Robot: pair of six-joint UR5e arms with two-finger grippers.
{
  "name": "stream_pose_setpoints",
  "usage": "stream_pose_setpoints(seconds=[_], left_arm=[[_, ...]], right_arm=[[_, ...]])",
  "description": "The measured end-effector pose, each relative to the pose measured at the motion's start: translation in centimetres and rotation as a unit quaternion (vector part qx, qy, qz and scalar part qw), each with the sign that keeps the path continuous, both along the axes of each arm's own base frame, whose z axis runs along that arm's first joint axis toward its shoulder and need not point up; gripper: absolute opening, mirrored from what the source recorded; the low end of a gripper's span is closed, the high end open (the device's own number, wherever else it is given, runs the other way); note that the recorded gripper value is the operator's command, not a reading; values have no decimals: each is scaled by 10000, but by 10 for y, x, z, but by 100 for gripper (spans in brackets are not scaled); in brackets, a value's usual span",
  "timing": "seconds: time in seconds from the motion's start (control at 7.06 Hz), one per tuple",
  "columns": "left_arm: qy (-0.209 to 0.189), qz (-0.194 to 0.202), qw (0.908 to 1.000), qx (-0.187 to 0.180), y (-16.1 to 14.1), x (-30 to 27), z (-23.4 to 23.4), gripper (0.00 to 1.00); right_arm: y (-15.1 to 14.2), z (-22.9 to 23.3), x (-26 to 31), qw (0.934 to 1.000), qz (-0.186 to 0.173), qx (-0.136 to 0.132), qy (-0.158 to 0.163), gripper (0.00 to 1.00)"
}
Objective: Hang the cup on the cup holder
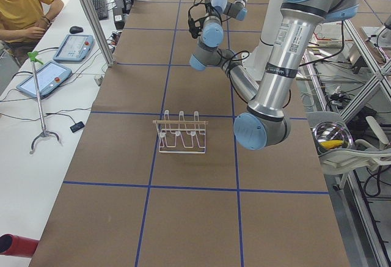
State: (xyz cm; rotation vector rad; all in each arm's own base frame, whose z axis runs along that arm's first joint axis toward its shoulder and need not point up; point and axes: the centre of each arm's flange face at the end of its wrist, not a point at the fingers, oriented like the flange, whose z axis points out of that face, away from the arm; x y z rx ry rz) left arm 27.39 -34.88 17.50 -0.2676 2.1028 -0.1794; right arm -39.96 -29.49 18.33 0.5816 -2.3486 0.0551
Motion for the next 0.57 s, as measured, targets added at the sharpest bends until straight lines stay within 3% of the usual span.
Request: stream_pose_setpoints(seconds=[0.28,0.43,0.57], left_arm=[[25,80,10000,21,6,4,-2,98],[40,100,9999,30,8,5,-3,92],[50,108,9999,36,9,5,-3,79]], right_arm=[[-5,-4,-9,10000,32,-35,-8,0],[-5,-5,-11,10000,36,-40,-5,0],[-6,-5,-12,10000,36,-44,-7,0]])
